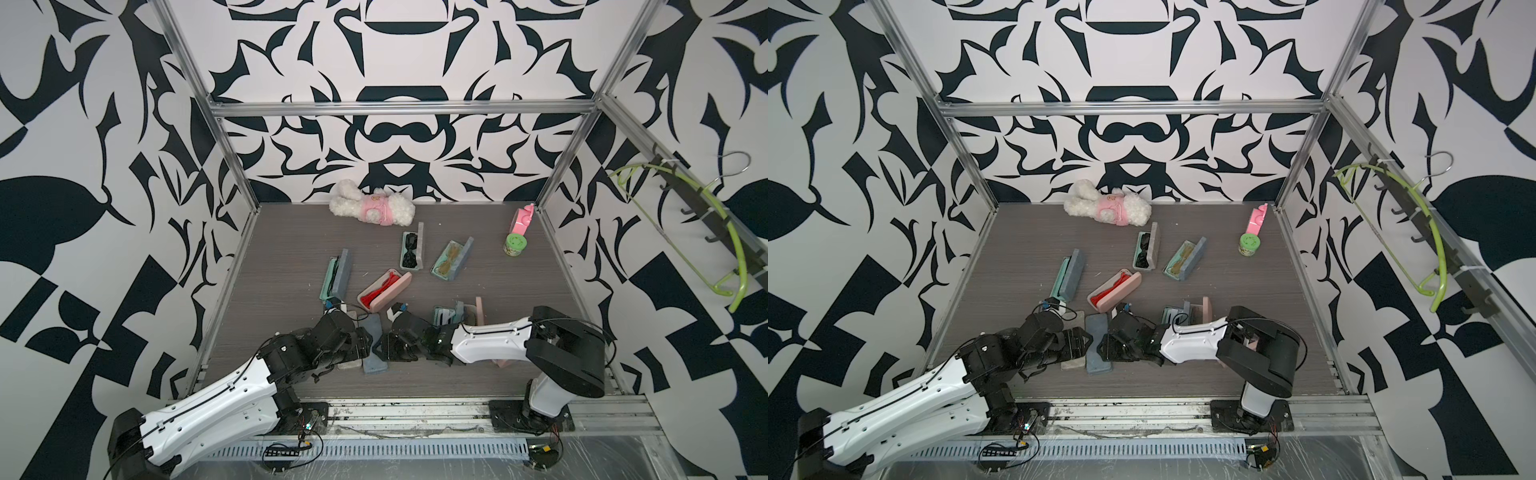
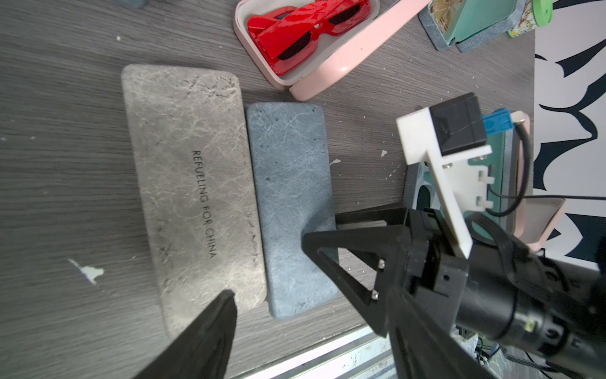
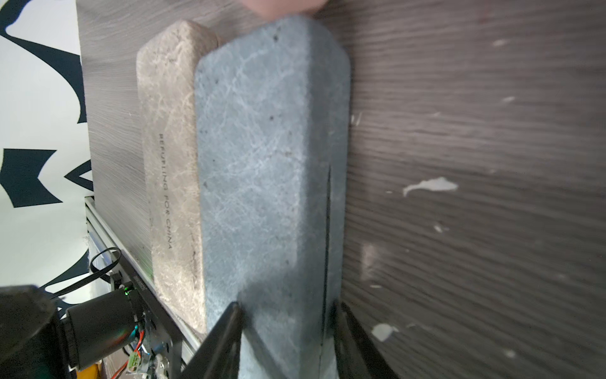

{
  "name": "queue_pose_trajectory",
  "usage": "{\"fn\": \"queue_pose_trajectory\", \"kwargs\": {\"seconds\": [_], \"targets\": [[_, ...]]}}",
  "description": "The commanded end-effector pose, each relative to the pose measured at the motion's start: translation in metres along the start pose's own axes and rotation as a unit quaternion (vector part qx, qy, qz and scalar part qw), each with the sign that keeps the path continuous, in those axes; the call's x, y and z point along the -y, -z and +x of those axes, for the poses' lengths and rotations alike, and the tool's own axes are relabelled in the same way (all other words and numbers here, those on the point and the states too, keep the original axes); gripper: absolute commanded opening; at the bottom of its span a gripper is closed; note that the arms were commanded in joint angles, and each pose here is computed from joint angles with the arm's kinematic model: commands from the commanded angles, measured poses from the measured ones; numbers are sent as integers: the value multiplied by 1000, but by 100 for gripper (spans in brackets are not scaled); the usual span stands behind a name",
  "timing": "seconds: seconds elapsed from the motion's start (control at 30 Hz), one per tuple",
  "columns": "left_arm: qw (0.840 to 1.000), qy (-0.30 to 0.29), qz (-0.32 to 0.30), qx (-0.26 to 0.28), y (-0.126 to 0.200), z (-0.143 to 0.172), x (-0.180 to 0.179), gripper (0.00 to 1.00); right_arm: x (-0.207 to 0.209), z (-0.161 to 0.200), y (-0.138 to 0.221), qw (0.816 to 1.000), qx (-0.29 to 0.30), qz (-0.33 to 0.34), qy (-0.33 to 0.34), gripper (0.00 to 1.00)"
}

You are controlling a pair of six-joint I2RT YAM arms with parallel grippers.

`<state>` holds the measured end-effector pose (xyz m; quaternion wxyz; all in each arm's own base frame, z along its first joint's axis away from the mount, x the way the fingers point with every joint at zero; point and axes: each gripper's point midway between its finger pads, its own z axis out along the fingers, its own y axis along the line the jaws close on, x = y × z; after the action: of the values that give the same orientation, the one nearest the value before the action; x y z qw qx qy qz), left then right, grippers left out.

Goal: Close the glasses case
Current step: Move the glasses case to the center of the board.

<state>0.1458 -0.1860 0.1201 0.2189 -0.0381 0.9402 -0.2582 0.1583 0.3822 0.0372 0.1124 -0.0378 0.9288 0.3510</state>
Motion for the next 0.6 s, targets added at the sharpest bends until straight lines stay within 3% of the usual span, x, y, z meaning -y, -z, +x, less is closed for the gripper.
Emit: {"fn": "queue_pose_trajectory", "kwargs": {"seconds": [0.0,0.3,0.57], "targets": [[1000,-6,6,-2,2,0,2,77,8,8,-5,1000,-4,21,-13,48],[1000,-10,14,1,6,-3,8,78,-2,0,10,1000,17,6,-8,57],[999,-21,28,10,9,-9,18,78,-1,-7,38,999,44,16,22,75]]}}
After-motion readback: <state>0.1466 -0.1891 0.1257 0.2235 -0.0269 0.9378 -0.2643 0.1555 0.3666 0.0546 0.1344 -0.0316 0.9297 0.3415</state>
